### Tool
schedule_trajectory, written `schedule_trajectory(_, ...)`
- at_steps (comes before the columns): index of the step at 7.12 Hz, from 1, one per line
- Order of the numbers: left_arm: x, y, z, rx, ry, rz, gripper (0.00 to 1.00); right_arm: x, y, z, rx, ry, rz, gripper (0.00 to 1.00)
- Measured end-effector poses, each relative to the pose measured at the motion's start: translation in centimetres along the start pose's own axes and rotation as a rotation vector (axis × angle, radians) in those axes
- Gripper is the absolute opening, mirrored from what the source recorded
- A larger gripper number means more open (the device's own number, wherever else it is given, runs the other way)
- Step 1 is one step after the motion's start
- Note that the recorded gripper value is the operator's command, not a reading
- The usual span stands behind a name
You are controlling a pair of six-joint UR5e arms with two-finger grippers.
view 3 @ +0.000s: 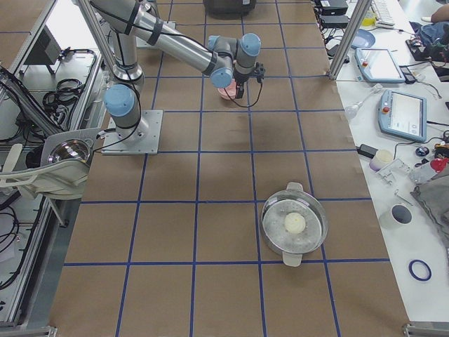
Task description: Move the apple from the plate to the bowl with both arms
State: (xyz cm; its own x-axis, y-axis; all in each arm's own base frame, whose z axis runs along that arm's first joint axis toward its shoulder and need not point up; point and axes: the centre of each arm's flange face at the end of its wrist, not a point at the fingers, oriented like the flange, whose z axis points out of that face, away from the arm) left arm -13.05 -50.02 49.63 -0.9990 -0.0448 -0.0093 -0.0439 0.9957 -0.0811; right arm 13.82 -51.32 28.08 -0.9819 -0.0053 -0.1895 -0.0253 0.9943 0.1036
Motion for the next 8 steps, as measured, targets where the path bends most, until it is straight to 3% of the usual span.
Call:
schedule_trajectory(2, 2.1, -1.4, 4.5, -0.024, 0.036, 0.027, 1.0, -0.3, 0.2, -7.9, 0.026, 0.108, -0.009, 1.0)
schedule_trajectory(4, 4.0, -2.4, 11.4, -0.017, 0.055, 0.057, 1.0, -0.7, 1.0, -13.3, 0.037, 0.169, -0.01, 1.0)
schedule_trajectory(6, 5.5, -2.4, 17.9, 0.001, 0.054, 0.103, 1.0, -0.5, 1.2, -15.4, 0.066, 0.193, 0.005, 1.0)
schedule_trajectory(8, 6.4, -2.6, 22.8, -0.005, 0.052, 0.133, 0.98, 0.9, 1.4, -16.5, 0.075, 0.259, 0.028, 1.0)
